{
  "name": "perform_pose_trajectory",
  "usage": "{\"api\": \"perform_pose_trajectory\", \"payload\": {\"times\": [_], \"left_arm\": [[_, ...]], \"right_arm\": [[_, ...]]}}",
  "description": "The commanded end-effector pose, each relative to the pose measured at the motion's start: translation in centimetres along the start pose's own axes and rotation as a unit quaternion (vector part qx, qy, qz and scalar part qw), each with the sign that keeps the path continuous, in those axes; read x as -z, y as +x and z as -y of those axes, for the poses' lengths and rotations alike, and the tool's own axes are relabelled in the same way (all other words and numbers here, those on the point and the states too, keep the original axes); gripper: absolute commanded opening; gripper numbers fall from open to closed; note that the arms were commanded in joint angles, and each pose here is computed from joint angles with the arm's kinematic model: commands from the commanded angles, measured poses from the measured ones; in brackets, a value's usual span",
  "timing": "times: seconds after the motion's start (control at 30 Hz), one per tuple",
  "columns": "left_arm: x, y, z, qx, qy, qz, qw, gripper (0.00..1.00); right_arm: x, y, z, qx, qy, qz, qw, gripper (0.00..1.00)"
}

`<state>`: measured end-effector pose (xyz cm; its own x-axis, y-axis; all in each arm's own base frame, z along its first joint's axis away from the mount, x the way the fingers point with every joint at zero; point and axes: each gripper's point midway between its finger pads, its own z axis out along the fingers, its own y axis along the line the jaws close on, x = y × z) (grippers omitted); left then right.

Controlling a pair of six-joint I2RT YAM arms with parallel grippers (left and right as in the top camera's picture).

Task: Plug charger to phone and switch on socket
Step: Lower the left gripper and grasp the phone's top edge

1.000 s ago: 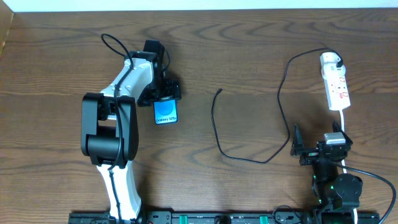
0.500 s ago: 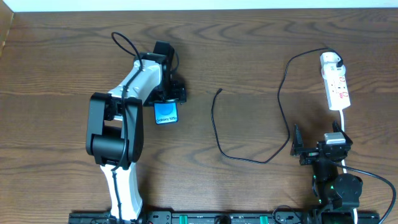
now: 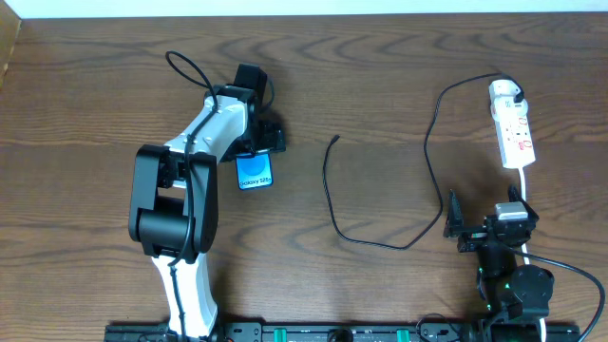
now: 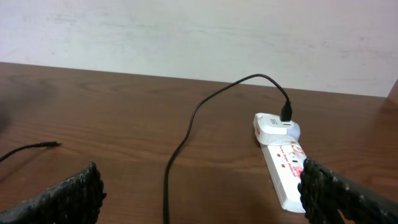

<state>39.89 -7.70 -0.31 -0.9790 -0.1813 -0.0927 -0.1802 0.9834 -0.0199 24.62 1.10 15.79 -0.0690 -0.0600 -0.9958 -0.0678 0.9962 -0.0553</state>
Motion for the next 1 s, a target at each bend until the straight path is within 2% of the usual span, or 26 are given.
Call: {"api": "perform_pose_trajectory", "payload": {"times": [0.0, 0.23, 0.37, 0.5, 0.7, 0.97], "left_arm": [[-2.4, 1.3, -2.5, 0.009, -0.054, -0.022, 0.998, 0.98], [-2.3, 1.5, -2.7, 0.009, -0.06, -0.025, 0.998, 0.96], [-2.3, 1.5, -2.8, 0.006, -0.06, -0.025, 0.998, 0.82], [-2.3, 1.5, -2.8, 0.006, -0.061, -0.026, 0.998, 0.74], [-1.5, 1.3, -2.7, 0.007, -0.059, -0.023, 0.998, 0.74], [3.3, 0.4, -1.4, 0.009, -0.029, -0.019, 0.999, 0.73]], "right_arm": [[0.0, 0.1, 0.1, 0.004, 0.002, 0.0, 1.0, 0.99], [0.0, 0.1, 0.1, 0.004, 0.002, 0.0, 1.0, 0.99], [0.0, 0.1, 0.1, 0.004, 0.002, 0.0, 1.0, 0.99], [0.0, 0.1, 0.1, 0.004, 0.002, 0.0, 1.0, 0.99], [0.0, 0.1, 0.1, 0.004, 0.002, 0.0, 1.0, 0.99], [0.0, 0.1, 0.1, 0.004, 0.002, 0.0, 1.0, 0.99]]}}
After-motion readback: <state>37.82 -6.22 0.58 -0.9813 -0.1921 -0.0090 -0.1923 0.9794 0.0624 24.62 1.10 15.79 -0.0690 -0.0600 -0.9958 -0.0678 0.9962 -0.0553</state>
